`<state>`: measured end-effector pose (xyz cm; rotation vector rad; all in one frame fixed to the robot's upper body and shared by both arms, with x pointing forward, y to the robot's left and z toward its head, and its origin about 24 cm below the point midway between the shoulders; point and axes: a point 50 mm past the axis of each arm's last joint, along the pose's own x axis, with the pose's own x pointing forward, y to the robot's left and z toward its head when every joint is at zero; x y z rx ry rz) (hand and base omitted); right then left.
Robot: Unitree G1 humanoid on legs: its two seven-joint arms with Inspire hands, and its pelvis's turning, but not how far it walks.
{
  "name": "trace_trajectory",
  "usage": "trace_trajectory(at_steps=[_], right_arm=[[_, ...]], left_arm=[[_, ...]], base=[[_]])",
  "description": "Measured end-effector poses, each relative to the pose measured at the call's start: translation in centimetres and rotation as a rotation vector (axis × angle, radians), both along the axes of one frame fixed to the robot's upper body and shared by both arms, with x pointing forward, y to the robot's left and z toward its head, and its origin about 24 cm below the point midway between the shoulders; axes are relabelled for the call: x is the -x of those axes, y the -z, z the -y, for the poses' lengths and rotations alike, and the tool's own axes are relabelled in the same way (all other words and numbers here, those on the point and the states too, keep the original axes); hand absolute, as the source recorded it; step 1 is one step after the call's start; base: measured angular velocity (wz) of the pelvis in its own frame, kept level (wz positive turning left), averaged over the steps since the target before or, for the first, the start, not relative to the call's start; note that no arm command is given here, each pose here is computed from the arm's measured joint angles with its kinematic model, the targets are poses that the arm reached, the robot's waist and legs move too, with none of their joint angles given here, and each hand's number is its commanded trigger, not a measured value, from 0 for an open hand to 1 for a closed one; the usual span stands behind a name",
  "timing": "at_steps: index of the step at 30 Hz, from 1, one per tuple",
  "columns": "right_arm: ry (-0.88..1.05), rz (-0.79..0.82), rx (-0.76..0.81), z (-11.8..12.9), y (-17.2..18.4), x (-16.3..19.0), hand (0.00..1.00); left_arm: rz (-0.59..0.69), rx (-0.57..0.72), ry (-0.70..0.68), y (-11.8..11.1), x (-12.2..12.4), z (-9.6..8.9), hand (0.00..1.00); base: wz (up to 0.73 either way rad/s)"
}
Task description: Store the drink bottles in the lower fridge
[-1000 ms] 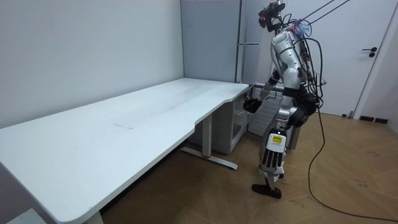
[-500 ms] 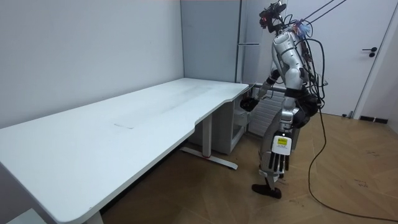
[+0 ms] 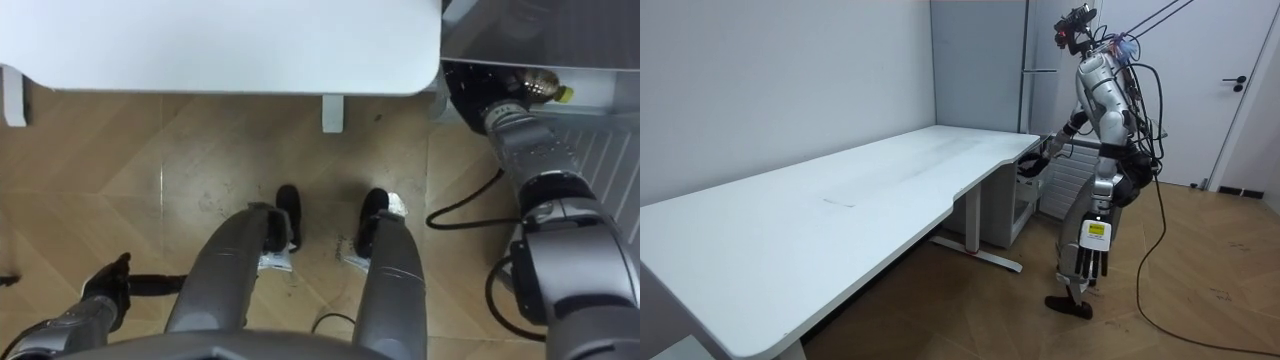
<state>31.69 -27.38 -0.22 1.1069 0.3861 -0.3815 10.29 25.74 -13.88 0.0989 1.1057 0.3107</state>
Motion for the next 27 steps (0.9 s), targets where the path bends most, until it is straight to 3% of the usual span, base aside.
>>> trace_trajectory(at_steps=[27], right_arm=[[-0.034,0.036,0.069,1.1,1.7,2.2,0.0]], left_arm=[[0.012,0.032,-0.025,-0.1,0.2,-0.5,0.0]], base=[[0.0]])
